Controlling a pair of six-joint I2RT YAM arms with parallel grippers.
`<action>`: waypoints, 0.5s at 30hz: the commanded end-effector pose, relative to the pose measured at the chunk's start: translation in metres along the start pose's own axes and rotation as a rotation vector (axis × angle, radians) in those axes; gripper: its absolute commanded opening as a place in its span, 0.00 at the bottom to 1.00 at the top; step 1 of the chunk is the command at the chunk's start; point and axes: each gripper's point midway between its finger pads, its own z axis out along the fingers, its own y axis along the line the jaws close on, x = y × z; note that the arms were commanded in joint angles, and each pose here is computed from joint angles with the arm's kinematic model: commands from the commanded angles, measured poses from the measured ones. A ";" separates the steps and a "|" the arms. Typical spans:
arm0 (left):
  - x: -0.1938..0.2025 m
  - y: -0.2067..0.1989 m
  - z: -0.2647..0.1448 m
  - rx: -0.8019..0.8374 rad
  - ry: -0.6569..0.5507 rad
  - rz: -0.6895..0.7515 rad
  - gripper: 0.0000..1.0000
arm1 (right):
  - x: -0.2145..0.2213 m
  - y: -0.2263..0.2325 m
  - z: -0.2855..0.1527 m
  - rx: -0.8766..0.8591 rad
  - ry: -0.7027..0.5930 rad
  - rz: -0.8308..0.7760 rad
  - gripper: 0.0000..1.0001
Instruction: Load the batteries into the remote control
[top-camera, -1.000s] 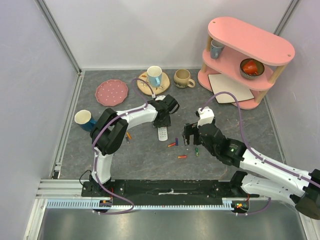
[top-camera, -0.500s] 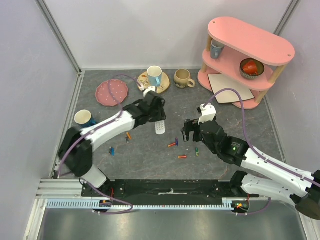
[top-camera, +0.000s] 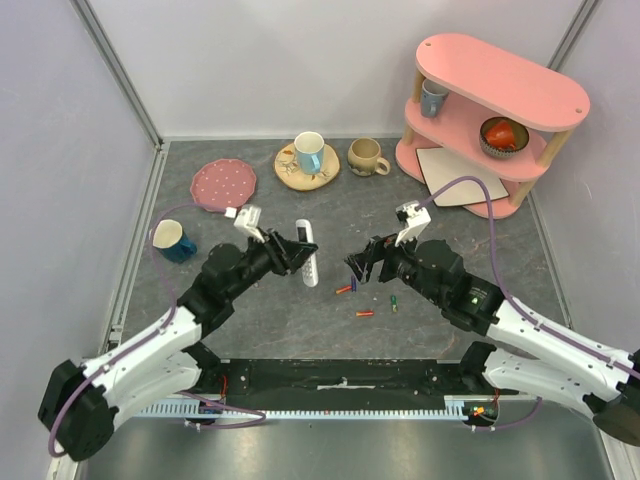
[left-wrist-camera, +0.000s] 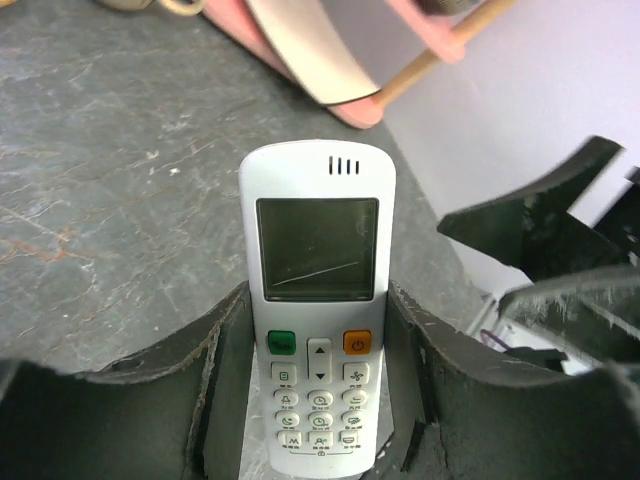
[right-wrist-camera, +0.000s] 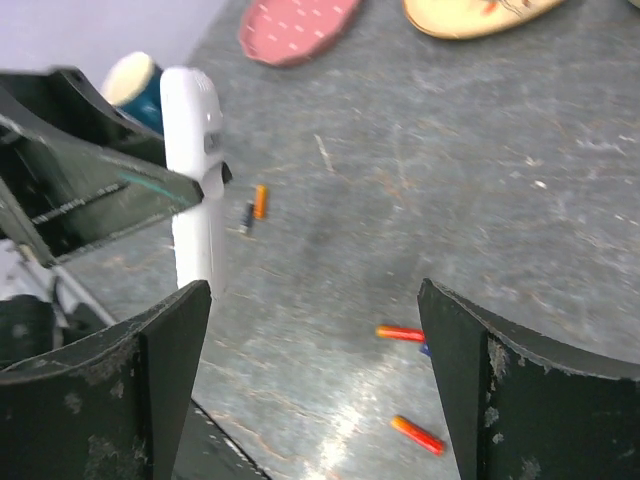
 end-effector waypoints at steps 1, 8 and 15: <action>-0.051 -0.050 -0.036 0.275 -0.251 -0.017 0.02 | -0.030 0.033 -0.012 -0.184 -0.125 0.100 0.92; -0.045 -0.054 -0.067 0.506 -0.245 -0.169 0.02 | -0.028 0.051 -0.020 -0.318 -0.141 0.152 0.91; -0.044 -0.086 -0.083 0.746 -0.183 -0.173 0.02 | -0.028 0.088 -0.032 -0.554 -0.114 0.182 0.91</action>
